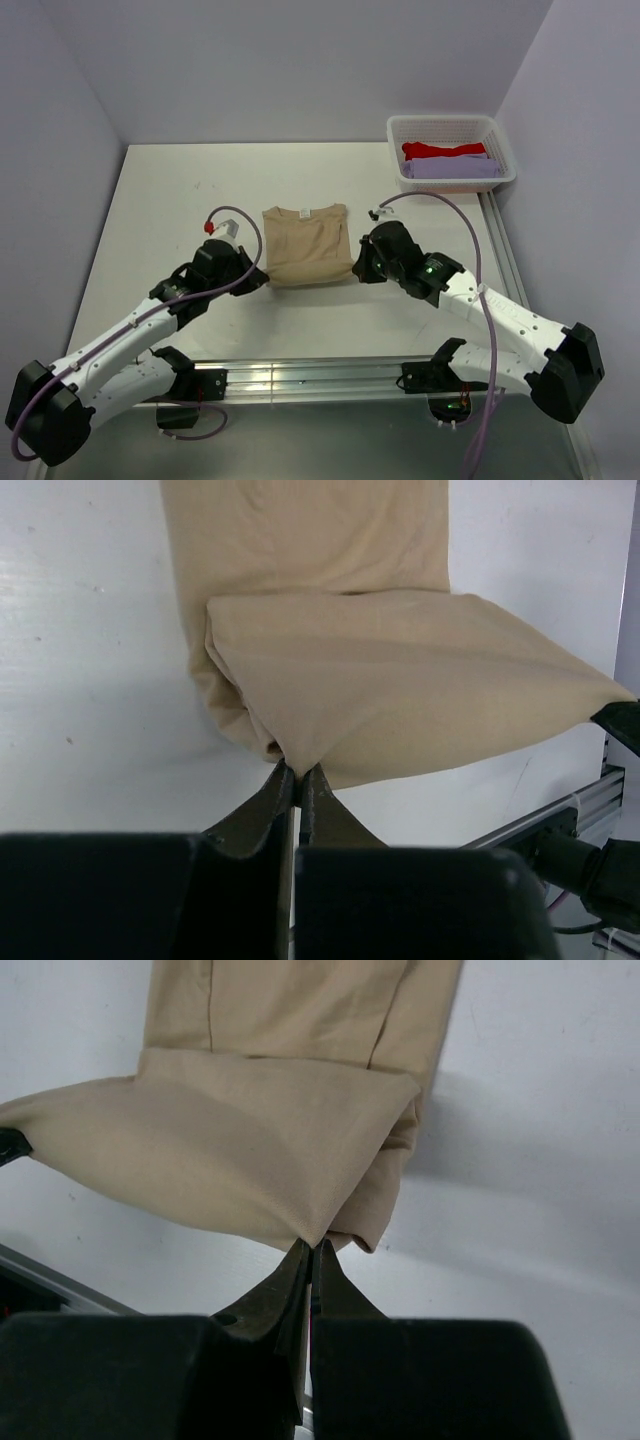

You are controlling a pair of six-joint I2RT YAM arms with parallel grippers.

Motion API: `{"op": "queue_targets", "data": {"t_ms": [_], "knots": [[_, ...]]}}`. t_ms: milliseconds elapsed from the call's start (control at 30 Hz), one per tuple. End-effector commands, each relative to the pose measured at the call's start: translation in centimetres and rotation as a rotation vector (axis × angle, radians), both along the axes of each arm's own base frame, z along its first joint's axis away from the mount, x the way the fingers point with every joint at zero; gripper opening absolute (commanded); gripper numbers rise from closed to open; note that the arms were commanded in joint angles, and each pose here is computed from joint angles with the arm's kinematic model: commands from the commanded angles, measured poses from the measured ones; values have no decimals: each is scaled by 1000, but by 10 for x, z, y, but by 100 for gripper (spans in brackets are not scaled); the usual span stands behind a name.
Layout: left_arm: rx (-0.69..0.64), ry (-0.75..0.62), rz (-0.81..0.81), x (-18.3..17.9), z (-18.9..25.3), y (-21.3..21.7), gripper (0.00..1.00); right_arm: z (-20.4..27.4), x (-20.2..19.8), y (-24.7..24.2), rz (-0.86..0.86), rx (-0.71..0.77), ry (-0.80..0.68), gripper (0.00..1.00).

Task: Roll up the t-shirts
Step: Fold the tshirt

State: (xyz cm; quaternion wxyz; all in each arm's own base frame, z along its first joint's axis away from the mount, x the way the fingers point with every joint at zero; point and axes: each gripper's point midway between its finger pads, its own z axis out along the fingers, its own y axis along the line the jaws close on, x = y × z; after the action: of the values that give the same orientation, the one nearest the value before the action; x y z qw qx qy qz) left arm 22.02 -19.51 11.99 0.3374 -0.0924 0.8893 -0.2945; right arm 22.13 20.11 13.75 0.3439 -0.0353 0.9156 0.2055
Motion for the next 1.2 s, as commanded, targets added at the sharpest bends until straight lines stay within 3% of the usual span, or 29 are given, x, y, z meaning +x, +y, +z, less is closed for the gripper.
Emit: {"op": "queue_targets", "data": {"t_ms": [0, 667, 1167], "knots": [[-4, -37, -19, 15, 22, 1, 0, 21, 18, -1, -2, -9, -48, 0], [48, 62, -28, 98, 8, 14, 0, 12, 97, 5, 31, 0, 45, 0], [95, 196, 22, 175, -56, 13, 0, -72, 172, 1, -70, -23, 242, 0]]}}
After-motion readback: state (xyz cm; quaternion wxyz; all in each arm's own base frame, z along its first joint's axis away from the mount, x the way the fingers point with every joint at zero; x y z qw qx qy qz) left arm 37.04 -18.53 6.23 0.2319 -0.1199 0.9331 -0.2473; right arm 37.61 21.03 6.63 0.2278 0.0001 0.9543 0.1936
